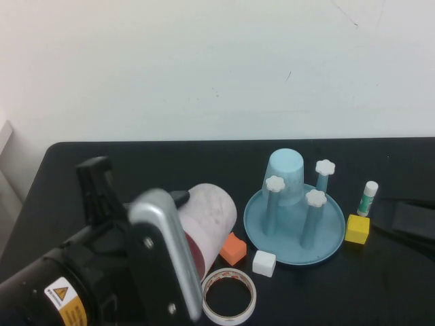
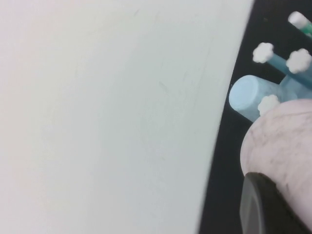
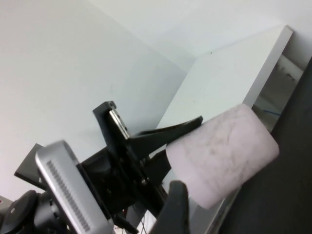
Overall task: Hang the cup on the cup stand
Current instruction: Adjust the cup with two arms
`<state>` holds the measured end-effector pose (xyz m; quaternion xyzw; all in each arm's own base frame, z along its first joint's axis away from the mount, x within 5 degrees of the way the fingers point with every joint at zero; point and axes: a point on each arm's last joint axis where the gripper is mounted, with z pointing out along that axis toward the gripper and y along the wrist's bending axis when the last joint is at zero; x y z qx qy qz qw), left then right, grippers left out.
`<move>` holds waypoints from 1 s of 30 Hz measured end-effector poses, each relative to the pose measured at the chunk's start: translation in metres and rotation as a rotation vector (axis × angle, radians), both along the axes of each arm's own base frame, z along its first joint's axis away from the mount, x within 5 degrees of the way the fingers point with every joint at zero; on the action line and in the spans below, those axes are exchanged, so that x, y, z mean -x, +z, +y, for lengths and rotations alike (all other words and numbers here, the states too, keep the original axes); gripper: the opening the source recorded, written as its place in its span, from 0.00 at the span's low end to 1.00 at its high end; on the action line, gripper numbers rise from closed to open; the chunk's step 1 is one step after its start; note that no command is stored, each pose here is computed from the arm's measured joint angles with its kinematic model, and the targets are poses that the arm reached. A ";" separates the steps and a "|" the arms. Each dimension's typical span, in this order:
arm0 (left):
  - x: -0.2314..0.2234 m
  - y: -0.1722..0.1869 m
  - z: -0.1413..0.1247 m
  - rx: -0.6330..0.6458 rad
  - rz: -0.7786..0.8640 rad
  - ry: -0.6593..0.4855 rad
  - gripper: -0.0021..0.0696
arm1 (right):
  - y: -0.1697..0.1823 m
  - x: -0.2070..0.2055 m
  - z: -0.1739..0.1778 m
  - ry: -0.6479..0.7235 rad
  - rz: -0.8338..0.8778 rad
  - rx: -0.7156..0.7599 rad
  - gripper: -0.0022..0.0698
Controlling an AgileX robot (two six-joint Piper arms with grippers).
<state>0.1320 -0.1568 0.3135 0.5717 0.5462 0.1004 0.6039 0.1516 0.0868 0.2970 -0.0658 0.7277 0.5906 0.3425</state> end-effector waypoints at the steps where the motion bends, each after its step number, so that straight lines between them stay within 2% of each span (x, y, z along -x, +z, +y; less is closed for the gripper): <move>1: 0.000 0.000 0.000 -0.033 -0.023 -0.017 0.04 | 0.000 0.000 0.000 0.000 -0.002 0.001 0.93; 4: 0.001 0.000 -0.001 -0.066 -0.044 -0.039 0.04 | 0.000 0.000 0.000 -0.001 -0.008 0.005 0.93; 11: 0.003 -0.001 -0.003 -0.042 -0.020 -0.056 0.04 | 0.000 0.000 0.000 -0.001 -0.030 0.016 0.93; 16: -0.001 0.000 -0.003 0.145 0.101 0.033 0.04 | -0.001 -0.001 -0.001 -0.010 -0.046 0.028 0.93; 23: -0.008 0.024 -0.001 0.529 0.224 0.172 0.04 | -0.002 -0.003 -0.002 -0.034 -0.044 0.040 0.93; 26: -0.011 0.032 -0.001 0.595 0.231 0.206 0.04 | -0.002 -0.004 -0.002 -0.046 0.003 0.021 0.93; 30: -0.018 0.032 -0.007 0.602 0.232 0.243 0.04 | -0.003 -0.006 -0.003 -0.089 0.124 -0.026 0.93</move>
